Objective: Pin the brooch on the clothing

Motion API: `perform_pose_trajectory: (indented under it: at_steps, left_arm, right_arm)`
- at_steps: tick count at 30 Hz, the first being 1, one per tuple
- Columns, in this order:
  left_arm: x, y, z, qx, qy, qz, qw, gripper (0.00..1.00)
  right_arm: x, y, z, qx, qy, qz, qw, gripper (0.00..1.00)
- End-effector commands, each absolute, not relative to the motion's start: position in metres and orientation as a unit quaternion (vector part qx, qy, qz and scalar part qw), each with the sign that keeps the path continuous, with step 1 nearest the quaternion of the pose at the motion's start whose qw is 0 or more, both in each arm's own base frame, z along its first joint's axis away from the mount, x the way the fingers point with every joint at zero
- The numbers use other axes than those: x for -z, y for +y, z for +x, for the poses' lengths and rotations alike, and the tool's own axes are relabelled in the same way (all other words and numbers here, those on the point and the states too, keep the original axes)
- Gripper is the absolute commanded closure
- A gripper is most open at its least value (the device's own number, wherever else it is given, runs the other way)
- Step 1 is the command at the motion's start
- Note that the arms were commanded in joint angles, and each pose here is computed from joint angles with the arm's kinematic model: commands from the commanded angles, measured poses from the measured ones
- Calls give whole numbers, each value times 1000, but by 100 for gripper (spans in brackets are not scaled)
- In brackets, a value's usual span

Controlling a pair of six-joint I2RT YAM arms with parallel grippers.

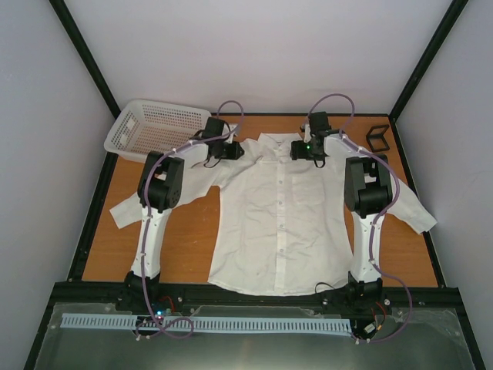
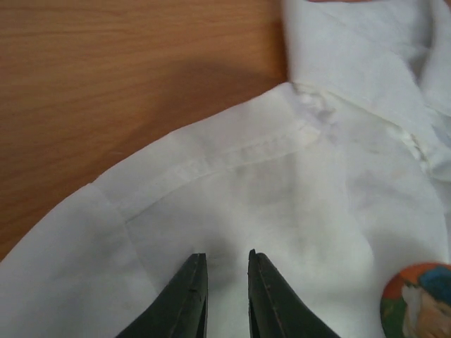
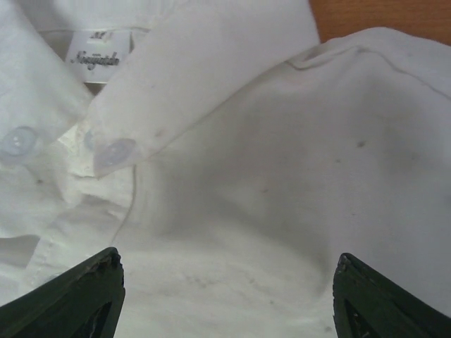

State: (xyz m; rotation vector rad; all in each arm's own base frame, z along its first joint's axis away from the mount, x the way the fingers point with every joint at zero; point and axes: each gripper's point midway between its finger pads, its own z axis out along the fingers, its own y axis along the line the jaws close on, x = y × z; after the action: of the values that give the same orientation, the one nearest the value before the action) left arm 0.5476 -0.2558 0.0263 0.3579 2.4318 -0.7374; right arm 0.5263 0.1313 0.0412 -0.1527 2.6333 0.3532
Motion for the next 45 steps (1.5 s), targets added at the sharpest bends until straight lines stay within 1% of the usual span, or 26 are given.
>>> perform_pose_trajectory:
  at_steps: [1, 5, 8, 10, 13, 15, 16, 17, 18, 20, 23, 25, 28, 32, 34, 37, 39, 40, 42, 45]
  left_arm:
    - [24, -183, 550, 173, 960, 15, 218, 80]
    - [30, -156, 559, 155, 964, -1, 217, 80]
    - [25, -151, 565, 145, 963, 3, 226, 80]
    - [12, -160, 567, 166, 958, 21, 235, 80]
    - [-21, -179, 566, 205, 943, 47, 256, 73]
    - [-47, -195, 563, 237, 931, 66, 271, 66]
    - [-60, -204, 559, 255, 924, 78, 276, 64]
    - [-78, -213, 556, 270, 915, 90, 285, 62]
    - [-93, -222, 551, 282, 907, 103, 294, 59]
    - [-129, -240, 539, 299, 889, 130, 321, 52]
    - [-185, -265, 510, 330, 855, 175, 361, 42]
    - [-215, -274, 486, 346, 833, 197, 384, 38]
    - [-238, -273, 442, 386, 803, 209, 403, 35]
    - [-258, -260, 383, 419, 778, 217, 415, 33]
    - [-273, -250, 357, 420, 764, 224, 436, 32]
    - [-314, -229, 320, 405, 735, 231, 493, 27]
    - [-351, -213, 295, 390, 706, 232, 544, 3]
    - [-370, -204, 281, 383, 689, 231, 571, 1]
    - [-411, -184, 249, 366, 647, 230, 628, 0]
    - [-453, -153, 213, 336, 607, 202, 691, 0]
  right_arm:
    - [-29, 114, 531, -100, 967, -46, 230, 21]
    - [-23, 105, 535, -91, 969, -43, 226, 21]
    - [-21, 105, 539, -86, 970, -51, 222, 21]
    - [-24, 106, 541, -88, 970, -55, 219, 21]
    - [-42, 113, 546, -98, 966, -64, 230, 19]
    - [-58, 115, 546, -102, 964, -67, 236, 17]
    - [-68, 116, 544, -102, 963, -68, 240, 13]
    - [-78, 118, 541, -104, 961, -71, 245, 2]
    - [-89, 121, 537, -107, 959, -74, 251, 0]
    - [-112, 127, 525, -116, 954, -84, 264, 0]
    - [-143, 134, 496, -123, 947, -95, 281, 0]
    - [-159, 141, 468, -139, 940, -102, 295, 0]
    - [-161, 141, 410, -171, 934, -96, 298, 0]
    - [-169, 121, 339, -175, 929, -77, 317, 0]
    - [-193, 111, 305, -179, 915, -73, 355, 0]
    - [-239, 95, 264, -178, 891, -59, 413, 0]
    - [-279, 83, 238, -182, 866, -39, 464, 0]
    - [-301, 79, 223, -189, 849, -31, 492, 0]
    - [-343, 72, 194, -206, 814, -24, 542, 0]
    - [-394, 63, 153, -234, 767, -9, 597, 0]
